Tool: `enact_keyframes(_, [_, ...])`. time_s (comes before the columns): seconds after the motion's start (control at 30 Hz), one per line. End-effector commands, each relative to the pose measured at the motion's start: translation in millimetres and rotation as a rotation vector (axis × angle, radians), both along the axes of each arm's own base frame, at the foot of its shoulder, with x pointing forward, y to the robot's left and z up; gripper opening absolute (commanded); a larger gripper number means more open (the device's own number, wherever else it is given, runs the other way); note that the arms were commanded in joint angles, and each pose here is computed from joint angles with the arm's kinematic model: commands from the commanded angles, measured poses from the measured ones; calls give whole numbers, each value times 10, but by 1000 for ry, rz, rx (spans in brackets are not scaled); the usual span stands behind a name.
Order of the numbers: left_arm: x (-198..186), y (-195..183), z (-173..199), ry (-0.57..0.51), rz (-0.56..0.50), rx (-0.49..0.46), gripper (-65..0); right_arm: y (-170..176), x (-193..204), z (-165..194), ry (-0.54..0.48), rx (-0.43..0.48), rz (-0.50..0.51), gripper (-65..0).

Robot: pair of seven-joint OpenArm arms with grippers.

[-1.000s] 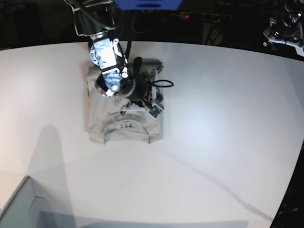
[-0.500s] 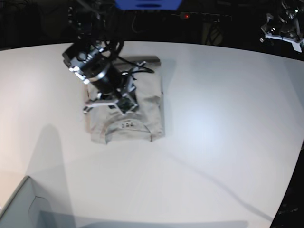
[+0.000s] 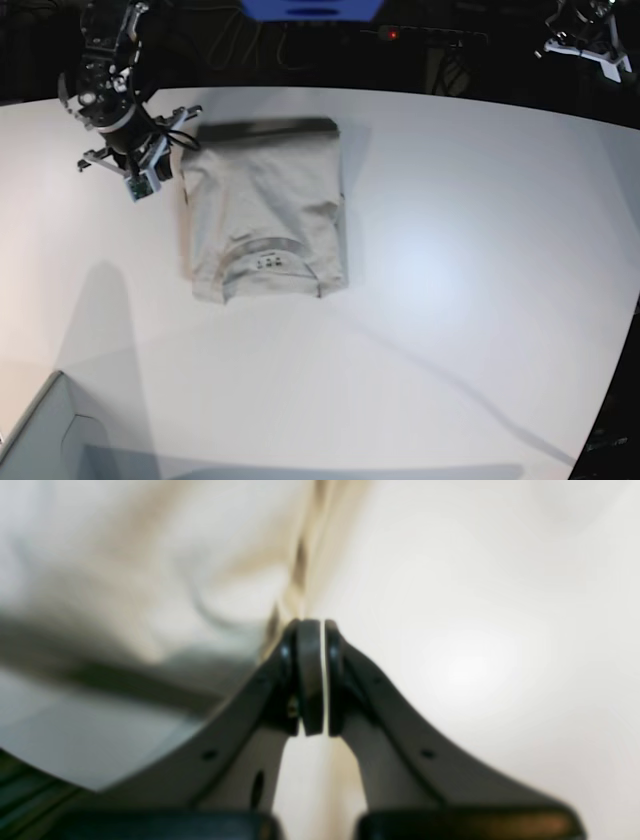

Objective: Layout the t-shirt on the table in an organized manner, then fold the t-shirt properly

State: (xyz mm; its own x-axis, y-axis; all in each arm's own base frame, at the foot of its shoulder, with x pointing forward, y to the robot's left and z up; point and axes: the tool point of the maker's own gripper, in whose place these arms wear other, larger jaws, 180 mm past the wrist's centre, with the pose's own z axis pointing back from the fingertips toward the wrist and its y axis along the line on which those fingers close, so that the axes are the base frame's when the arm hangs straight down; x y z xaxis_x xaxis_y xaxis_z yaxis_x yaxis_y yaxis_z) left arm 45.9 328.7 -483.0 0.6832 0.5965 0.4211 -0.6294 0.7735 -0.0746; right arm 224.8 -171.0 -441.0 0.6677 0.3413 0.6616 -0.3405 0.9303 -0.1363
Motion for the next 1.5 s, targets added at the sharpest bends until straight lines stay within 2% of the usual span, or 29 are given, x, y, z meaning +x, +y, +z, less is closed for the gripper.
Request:
enact_keyframes(0.0, [-32,72,28,-4,3,19,-650,21,60,39,-30,19,0,-650])
enact_keyframes(0.13, [-187,25,-148,38,34,-24,-650,78,-65,-163,30,50,-4,-650])
enact_keyframes(0.33, [-423,-11,-352,104,71,-73,-650,148,-90,-178,33,70,-9,-650])
enact_keyframes(0.8, [-144,51,-398,67,72,-82,-650,165,-189,-225,54,74,-11,-650])
enact_keyframes(1.17, [-76,50,-397,54,72,-84,-650,483,-237,-257,71,102,76,-650])
enact_keyframes(1.3, [-70,50,-397,54,72,-83,-650,401,-235,-252,69,94,55,-650])
enact_keyframes(1.47, [-129,-18,-591,137,46,-87,-650,48,-281,-138,44,47,-40,-650])
